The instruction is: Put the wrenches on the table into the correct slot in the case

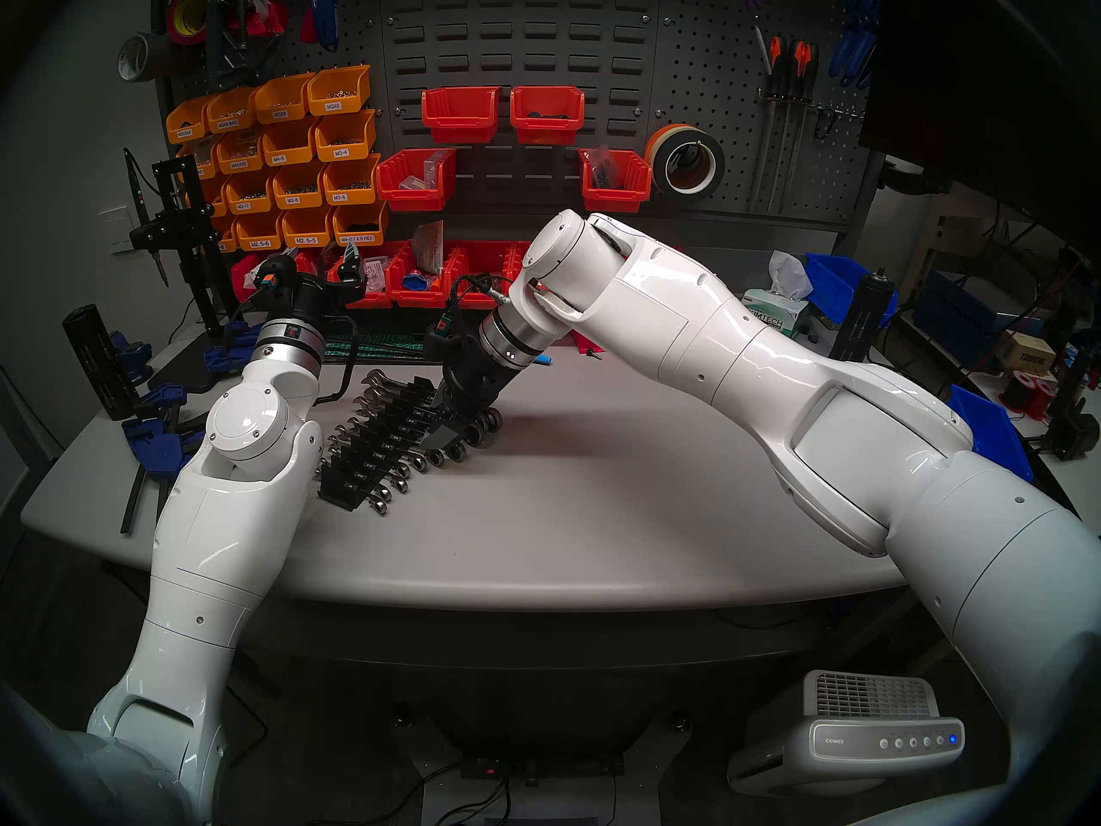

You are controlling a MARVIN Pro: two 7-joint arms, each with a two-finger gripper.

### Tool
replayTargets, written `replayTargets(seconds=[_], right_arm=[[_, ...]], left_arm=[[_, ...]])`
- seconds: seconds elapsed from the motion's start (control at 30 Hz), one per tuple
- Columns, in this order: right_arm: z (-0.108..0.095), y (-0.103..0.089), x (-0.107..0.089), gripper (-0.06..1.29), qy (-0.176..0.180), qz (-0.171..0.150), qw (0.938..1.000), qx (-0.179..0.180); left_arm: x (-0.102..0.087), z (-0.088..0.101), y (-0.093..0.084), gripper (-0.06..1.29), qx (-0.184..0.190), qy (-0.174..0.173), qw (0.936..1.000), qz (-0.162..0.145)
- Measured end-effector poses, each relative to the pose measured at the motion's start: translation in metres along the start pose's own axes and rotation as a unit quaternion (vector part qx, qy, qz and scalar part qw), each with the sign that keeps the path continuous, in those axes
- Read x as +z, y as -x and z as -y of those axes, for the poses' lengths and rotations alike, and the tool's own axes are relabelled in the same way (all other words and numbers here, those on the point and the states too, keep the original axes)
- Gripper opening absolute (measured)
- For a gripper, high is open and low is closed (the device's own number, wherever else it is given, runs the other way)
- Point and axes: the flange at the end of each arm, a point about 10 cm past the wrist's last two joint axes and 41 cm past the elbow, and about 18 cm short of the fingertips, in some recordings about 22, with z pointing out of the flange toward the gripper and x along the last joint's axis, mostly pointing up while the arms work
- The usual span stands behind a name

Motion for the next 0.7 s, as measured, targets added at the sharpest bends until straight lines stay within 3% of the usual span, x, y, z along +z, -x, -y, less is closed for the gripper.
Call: replayTargets(seconds=[0.7], right_arm=[[-0.007, -0.024, -0.029, 1.21, 0.030, -0.026, 0.9989, -0.023]], left_arm=[[0.000, 0.000, 0.000, 1.24, 0.000, 0.000, 1.0000, 0.000]])
